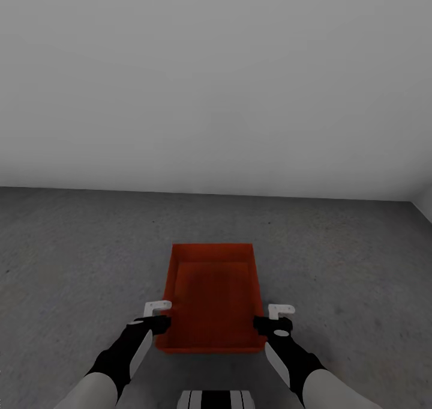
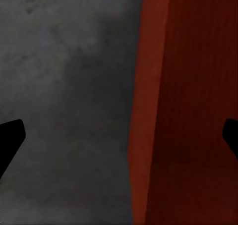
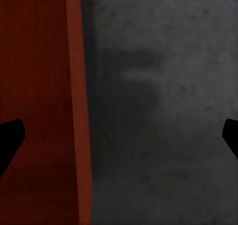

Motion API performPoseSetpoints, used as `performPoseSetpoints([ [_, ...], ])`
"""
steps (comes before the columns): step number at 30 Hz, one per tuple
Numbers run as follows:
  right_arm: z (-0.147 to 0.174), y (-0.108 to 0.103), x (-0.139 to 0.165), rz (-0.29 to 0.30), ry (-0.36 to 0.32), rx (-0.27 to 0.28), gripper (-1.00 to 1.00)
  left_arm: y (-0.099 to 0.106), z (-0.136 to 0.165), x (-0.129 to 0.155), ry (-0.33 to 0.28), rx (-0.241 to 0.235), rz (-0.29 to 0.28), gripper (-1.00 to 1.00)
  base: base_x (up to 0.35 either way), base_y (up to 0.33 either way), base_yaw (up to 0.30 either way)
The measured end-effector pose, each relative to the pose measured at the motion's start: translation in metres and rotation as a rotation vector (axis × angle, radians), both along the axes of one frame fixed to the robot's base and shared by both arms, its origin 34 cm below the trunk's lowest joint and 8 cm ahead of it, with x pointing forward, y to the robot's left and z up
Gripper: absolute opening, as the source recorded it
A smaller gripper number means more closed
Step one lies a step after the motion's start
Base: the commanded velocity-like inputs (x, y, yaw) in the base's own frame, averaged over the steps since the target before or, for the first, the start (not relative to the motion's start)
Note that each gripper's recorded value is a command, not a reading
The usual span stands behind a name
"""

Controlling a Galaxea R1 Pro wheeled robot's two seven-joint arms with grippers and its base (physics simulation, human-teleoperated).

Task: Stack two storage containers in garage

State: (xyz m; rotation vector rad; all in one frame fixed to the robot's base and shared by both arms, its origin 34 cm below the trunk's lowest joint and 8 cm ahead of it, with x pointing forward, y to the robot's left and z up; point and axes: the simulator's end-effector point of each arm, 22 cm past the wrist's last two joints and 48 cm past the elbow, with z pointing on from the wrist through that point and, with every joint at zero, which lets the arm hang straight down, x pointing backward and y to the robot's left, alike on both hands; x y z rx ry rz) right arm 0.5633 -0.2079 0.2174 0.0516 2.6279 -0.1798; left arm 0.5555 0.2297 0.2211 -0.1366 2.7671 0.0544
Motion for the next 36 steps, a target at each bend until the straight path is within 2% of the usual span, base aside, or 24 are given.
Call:
performPoseSetpoints([
  [36,0.078,0.000,0.017,0.002,0.002,-0.002,1.00,0.000,0.077,0.016,0.006,-0.002,0.001,1.00,0.000,0.000,0.000],
])
